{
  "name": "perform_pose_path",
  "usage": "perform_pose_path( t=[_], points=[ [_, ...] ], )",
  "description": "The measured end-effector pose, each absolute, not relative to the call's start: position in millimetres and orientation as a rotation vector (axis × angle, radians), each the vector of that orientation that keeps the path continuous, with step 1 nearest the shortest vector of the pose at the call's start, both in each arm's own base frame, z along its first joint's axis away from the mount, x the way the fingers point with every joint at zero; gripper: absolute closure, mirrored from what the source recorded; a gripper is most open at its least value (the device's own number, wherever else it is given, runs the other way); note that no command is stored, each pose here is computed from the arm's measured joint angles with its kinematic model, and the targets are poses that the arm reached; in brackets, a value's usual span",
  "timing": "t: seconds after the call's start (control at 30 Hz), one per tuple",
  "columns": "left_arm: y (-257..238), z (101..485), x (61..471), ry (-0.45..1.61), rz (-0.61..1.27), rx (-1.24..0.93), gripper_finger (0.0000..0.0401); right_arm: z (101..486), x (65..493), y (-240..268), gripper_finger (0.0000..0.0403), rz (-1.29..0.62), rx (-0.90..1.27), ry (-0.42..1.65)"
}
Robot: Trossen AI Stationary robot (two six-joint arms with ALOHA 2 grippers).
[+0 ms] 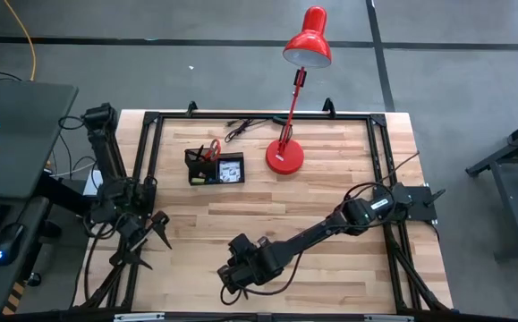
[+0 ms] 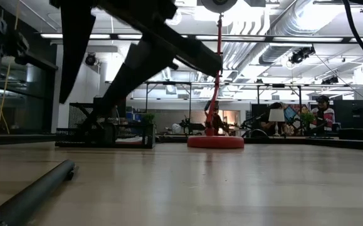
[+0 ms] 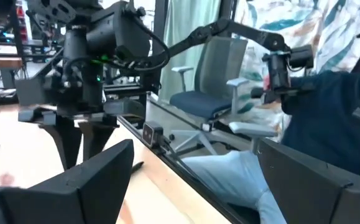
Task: Pick and place office supplies into organizer
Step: Put the black pen into the black desk organizer
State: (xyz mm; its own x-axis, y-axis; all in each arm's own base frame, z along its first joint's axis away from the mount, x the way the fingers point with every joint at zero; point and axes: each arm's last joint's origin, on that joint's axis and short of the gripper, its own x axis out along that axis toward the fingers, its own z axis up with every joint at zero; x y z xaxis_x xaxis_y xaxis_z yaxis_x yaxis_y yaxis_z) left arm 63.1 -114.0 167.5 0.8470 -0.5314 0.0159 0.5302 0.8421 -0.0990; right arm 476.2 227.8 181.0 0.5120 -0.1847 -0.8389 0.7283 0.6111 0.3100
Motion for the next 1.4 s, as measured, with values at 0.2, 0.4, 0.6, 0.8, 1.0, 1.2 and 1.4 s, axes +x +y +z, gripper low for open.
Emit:
perform_pose_path(
  t=[0.2, 0.4, 0.6, 0.8, 1.0, 1.2, 1.4],
  points=[
    [-108.9, 169.8, 60.3, 0.006, -0.592, -0.090, 0.0075, 174.9, 476.7, 231.3, 0.0270, -0.609, 0.767, 0.883],
    [-106.5, 170.8, 58.4, -0.003, -0.629, -0.069, 0.0075, 149.0, 480.1, 230.9, 0.0270, -0.617, 0.770, 0.961],
    [-106.0, 170.2, 58.4, 0.002, -0.624, -0.063, 0.0075, 150.6, 480.8, 229.9, 0.0270, -0.639, 0.758, 0.918],
    [-106.0, 168.0, 58.4, 0.019, -0.622, -0.053, 0.0075, 145.3, 484.9, 231.9, 0.0270, -0.613, 0.774, 0.904],
    [-106.0, 168.0, 58.4, 0.020, -0.622, -0.053, 0.0075, 137.4, 487.3, 233.3, 0.0270, -0.604, 0.779, 0.908],
    [-106.1, 168.1, 58.4, 0.020, -0.622, -0.054, 0.0075, 127.8, 488.2, 234.1, 0.0270, -0.608, 0.763, 0.921],
    [-106.1, 168.1, 58.4, 0.021, -0.622, -0.056, 0.0075, 123.6, 486.9, 233.6, 0.0298, -0.609, 0.720, 0.941]
  ],
)
